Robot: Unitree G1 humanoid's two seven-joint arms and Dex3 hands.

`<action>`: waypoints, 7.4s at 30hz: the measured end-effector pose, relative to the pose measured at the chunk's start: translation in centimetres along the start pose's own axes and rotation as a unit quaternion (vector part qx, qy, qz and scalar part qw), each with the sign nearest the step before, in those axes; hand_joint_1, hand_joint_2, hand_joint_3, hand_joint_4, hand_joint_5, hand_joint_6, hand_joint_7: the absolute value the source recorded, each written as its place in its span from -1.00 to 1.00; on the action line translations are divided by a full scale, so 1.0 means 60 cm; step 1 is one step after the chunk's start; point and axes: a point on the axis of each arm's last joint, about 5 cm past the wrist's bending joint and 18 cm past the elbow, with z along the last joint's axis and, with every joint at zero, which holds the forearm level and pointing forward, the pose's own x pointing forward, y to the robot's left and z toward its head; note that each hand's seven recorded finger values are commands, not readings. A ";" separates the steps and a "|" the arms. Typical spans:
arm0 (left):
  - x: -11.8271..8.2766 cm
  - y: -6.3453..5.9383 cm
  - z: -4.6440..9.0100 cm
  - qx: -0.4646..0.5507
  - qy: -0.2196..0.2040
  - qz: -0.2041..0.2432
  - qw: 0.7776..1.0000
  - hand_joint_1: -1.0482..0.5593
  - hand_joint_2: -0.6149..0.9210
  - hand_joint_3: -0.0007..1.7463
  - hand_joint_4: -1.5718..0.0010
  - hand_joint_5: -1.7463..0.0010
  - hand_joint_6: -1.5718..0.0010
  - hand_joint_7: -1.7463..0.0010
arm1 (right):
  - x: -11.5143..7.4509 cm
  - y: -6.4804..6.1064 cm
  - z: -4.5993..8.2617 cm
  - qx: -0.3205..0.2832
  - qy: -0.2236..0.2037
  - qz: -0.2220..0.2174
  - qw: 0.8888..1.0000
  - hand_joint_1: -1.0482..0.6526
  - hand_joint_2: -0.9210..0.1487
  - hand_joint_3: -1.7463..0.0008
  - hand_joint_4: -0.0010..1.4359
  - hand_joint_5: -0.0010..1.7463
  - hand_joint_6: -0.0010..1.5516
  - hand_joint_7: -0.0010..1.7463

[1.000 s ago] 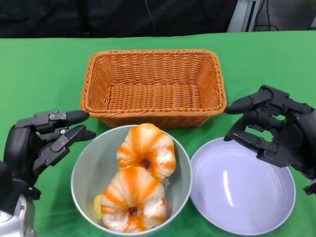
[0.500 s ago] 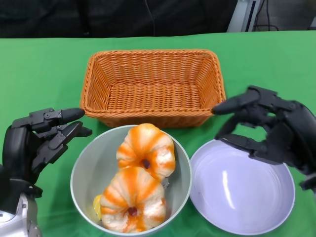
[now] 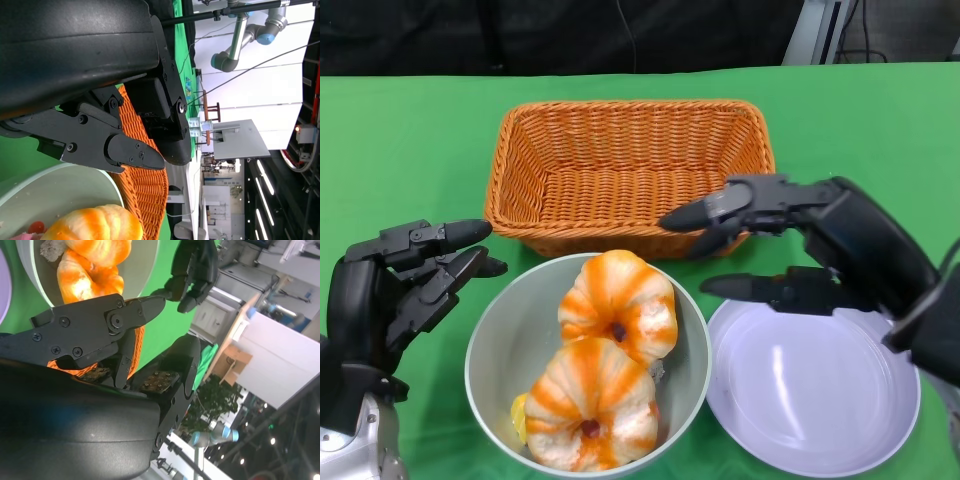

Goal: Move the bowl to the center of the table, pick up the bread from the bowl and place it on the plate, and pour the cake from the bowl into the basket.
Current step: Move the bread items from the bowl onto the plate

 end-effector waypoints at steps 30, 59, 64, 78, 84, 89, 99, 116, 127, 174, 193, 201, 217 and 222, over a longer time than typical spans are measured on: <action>0.004 -0.004 0.004 -0.006 0.014 0.009 1.000 -0.15 0.97 -1.00 -0.26 0.06 -0.62 0.91 | 0.063 0.084 0.064 -0.229 0.029 0.048 0.972 -0.53 -0.88 0.99 0.09 -0.66 -0.06 -1.00; -0.004 -0.005 0.010 -0.003 0.067 0.021 0.998 -0.18 0.97 -0.99 -0.07 -0.39 -0.59 0.99 | 0.062 0.097 0.074 -0.246 0.043 0.121 0.961 -0.62 -0.97 0.99 0.15 -0.88 -0.21 -1.00; -0.003 -0.009 0.009 0.019 0.073 0.024 0.997 -0.18 0.94 -1.00 -0.07 -0.30 -0.54 1.00 | 0.063 0.109 0.077 -0.251 0.049 0.128 0.958 -0.65 -1.00 0.98 -0.01 -0.97 -0.26 -1.00; -0.015 0.000 -0.002 -0.029 0.031 -0.008 0.999 -0.17 1.00 -0.89 -0.18 0.06 -0.58 0.99 | 0.060 0.124 0.079 -0.284 0.059 0.177 0.941 -0.75 -1.00 0.91 0.03 -0.95 -0.26 -0.97; -0.012 -0.009 -0.001 -0.010 0.015 0.002 1.000 -0.15 1.00 -0.90 -0.23 0.14 -0.60 0.98 | 0.056 0.131 0.077 -0.312 0.064 0.190 0.929 -0.81 -1.00 0.95 0.08 -0.93 -0.25 -0.99; -0.011 -0.018 0.001 -0.018 0.006 0.006 1.000 -0.18 0.99 -0.95 -0.24 0.14 -0.63 0.97 | 0.047 0.145 0.069 -0.352 0.048 0.186 0.916 -0.83 -0.97 0.98 0.12 -0.92 -0.20 -0.98; -0.014 -0.020 0.003 -0.004 0.009 0.017 1.000 -0.15 1.00 -0.92 -0.21 0.10 -0.63 0.97 | 0.037 0.156 0.054 -0.426 0.002 0.150 0.892 -0.86 -1.00 0.97 0.10 -0.93 -0.26 -1.00; -0.012 -0.025 0.004 -0.027 0.021 0.014 0.999 -0.11 1.00 -0.93 -0.18 0.05 -0.63 0.97 | 0.038 0.160 0.047 -0.467 -0.010 0.137 0.873 -0.83 -1.00 0.93 0.05 -0.95 -0.33 -1.00; -0.017 -0.030 0.006 -0.023 0.016 0.016 0.999 -0.12 1.00 -0.92 -0.18 0.05 -0.61 0.98 | 0.035 0.168 0.023 -0.465 -0.017 0.135 0.875 -0.82 -1.00 0.93 0.09 -0.95 -0.29 -0.98; -0.020 -0.042 -0.001 0.024 0.017 0.085 0.996 -0.09 1.00 -0.91 -0.19 -0.02 -0.63 0.95 | 0.036 0.179 -0.058 -0.454 -0.002 0.133 0.881 -0.73 -0.99 0.98 0.07 -0.93 -0.16 -1.00; -0.021 -0.044 -0.005 0.023 0.009 0.078 0.997 -0.14 1.00 -0.93 -0.22 -0.02 -0.64 0.93 | 0.031 0.185 -0.080 -0.402 -0.044 0.122 0.906 -0.15 -0.85 1.00 0.50 -0.83 0.13 -0.95; -0.023 -0.044 -0.008 0.028 0.008 0.074 0.997 -0.15 1.00 -0.92 -0.22 -0.01 -0.64 0.93 | 0.026 0.190 -0.101 -0.360 -0.079 0.094 0.925 -0.02 -0.86 1.00 0.19 -0.11 0.42 -0.97; -0.023 -0.045 -0.011 0.029 0.004 0.073 0.997 -0.12 1.00 -0.90 -0.24 0.01 -0.63 0.93 | 0.027 0.193 -0.111 -0.339 -0.102 0.072 0.932 0.02 -0.81 0.99 0.07 0.14 0.48 -0.97; -0.023 -0.044 -0.012 0.024 0.005 0.069 0.997 -0.15 1.00 -0.91 -0.23 0.03 -0.62 0.94 | 0.025 0.193 -0.114 -0.321 -0.105 0.055 0.940 0.03 -0.88 0.99 0.07 0.14 0.48 -0.97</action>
